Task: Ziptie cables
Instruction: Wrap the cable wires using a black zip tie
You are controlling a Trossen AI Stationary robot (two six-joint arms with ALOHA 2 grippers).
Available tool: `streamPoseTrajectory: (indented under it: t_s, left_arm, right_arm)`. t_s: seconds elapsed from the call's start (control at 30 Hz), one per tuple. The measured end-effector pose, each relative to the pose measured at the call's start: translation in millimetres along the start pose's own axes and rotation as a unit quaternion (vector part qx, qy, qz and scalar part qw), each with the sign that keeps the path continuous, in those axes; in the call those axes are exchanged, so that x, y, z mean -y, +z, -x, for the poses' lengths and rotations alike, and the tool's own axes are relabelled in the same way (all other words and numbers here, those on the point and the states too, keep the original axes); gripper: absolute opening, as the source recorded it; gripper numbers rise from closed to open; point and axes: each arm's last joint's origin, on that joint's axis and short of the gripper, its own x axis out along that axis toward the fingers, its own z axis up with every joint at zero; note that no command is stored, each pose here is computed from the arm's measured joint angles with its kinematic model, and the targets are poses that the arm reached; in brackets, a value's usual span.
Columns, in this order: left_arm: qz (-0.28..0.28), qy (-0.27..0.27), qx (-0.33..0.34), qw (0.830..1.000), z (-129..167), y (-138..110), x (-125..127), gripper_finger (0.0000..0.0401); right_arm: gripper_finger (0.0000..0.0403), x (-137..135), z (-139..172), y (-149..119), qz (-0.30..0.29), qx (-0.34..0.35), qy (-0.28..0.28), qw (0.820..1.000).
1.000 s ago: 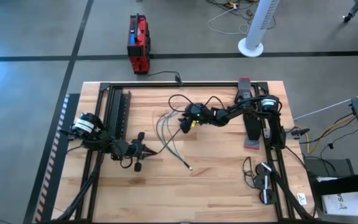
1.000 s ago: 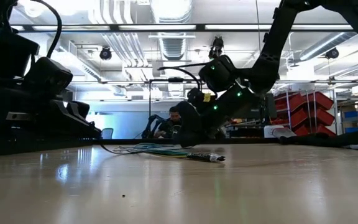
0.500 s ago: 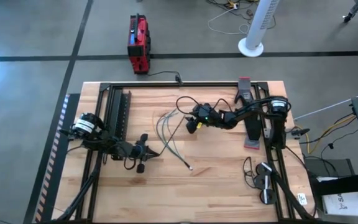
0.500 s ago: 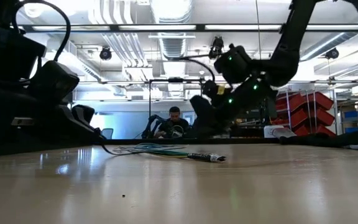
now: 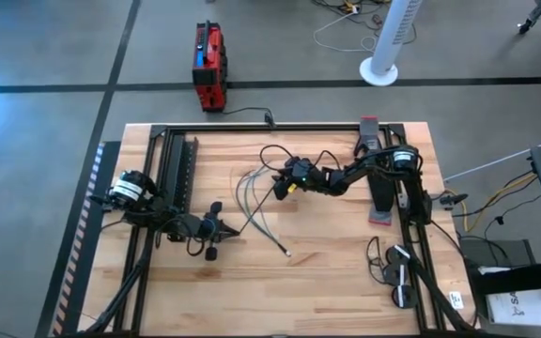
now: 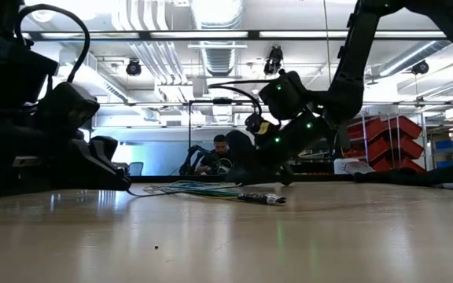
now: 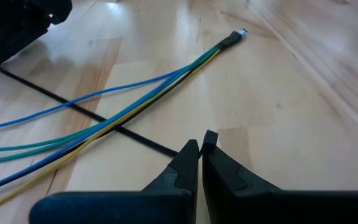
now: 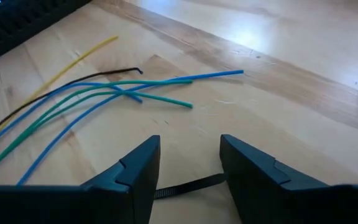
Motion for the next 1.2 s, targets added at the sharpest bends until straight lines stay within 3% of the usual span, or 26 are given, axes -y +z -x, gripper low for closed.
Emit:
streamPoseTrajectory:
  t_s: [0.57,1.2]
  left_arm:
    - [0.018,-0.001,0.002,1.000,-1,1,1,0.0000]
    - [0.011,-0.001,-0.002,1.000,-1,0,1,0.0000]
  right_arm:
    - [0.0161,6,18,2,-0.044,-0.012,0.006,0.999]
    - [0.0131,0,6,7,-0.070,0.001,-0.016,0.997]
